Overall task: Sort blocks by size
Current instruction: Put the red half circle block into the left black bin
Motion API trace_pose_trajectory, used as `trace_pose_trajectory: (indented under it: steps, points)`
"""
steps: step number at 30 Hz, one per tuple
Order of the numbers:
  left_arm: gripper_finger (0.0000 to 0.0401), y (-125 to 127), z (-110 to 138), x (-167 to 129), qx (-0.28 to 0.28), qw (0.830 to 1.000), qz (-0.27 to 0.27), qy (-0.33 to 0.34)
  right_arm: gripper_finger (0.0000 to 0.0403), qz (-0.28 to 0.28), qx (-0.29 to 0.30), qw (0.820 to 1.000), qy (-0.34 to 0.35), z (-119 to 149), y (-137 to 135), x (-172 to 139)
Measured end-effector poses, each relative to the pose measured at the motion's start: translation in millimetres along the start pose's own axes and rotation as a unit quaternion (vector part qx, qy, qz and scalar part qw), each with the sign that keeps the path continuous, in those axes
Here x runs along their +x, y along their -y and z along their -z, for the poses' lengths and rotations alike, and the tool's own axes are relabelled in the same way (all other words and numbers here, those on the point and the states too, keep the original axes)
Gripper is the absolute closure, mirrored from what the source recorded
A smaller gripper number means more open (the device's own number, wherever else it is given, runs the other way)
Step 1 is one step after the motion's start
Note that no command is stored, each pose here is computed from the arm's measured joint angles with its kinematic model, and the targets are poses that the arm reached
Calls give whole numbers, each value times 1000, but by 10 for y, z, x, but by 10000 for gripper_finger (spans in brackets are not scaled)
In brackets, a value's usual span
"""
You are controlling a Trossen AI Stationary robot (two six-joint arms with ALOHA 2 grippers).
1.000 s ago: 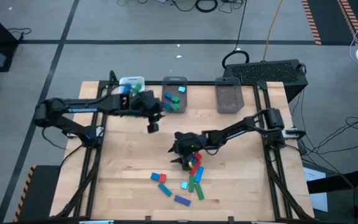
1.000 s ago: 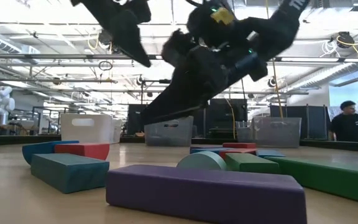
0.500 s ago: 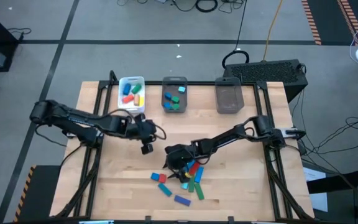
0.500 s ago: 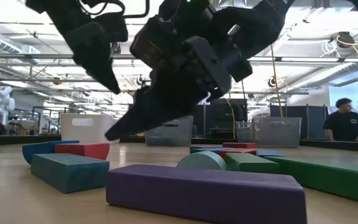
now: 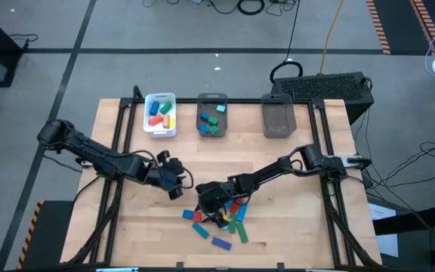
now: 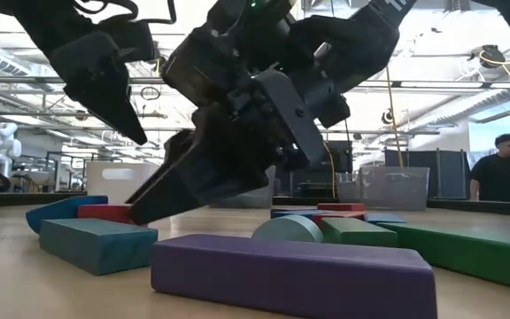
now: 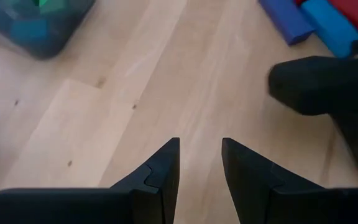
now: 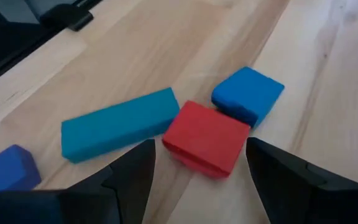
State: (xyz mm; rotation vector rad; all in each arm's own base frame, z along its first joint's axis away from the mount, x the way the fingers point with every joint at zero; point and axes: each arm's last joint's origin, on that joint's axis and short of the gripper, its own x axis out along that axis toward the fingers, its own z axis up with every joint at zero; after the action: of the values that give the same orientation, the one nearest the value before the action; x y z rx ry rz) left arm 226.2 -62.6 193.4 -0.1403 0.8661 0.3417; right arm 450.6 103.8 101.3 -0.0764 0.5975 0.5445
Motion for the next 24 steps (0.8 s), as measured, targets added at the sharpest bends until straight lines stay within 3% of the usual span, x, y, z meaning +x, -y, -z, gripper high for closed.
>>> trace_pose_trajectory:
  steps: [24]
  points:
    - [278,96,6,-48,9,999,-11,41,163,-9,-40,999,-8,67,30,98]
